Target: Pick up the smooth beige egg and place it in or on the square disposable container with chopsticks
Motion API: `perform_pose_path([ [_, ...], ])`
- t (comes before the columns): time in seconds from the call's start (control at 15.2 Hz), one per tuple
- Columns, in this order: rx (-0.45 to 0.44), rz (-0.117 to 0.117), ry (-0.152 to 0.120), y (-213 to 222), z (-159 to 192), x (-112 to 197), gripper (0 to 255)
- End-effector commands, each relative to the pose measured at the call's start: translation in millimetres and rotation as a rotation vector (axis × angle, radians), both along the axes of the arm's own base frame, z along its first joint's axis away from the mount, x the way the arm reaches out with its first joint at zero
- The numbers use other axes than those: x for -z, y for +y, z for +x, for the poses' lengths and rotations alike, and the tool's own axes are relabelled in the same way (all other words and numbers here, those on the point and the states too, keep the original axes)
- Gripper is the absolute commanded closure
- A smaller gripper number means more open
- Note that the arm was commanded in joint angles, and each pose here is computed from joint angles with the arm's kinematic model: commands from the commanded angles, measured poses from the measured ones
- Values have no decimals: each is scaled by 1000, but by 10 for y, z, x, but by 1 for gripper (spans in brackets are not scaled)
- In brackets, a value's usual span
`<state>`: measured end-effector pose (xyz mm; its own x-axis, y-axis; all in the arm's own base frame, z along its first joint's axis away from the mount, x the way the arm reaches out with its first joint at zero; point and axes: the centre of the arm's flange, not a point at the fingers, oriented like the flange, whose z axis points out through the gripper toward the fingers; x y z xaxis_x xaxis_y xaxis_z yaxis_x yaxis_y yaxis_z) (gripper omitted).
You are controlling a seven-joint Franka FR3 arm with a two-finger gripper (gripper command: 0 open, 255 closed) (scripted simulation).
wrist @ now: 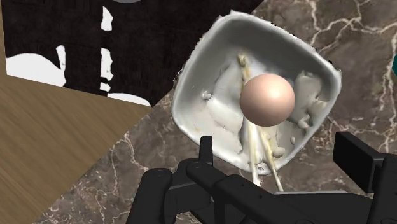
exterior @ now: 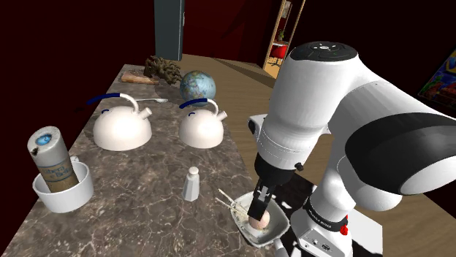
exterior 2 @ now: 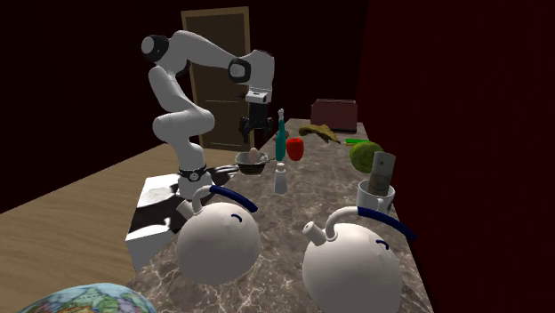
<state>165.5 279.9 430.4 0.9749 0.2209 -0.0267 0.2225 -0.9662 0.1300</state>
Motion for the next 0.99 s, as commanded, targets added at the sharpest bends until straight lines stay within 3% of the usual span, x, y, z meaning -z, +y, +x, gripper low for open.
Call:
perform_pose_path([
  [0.0,0,0,0,0,0,0,0],
  [0.13,0,0,0,0,0,0,0],
  [0.4,0,0,0,66,-1,-496,0],
  [0.92,0,0,0,66,-1,-496,0],
])
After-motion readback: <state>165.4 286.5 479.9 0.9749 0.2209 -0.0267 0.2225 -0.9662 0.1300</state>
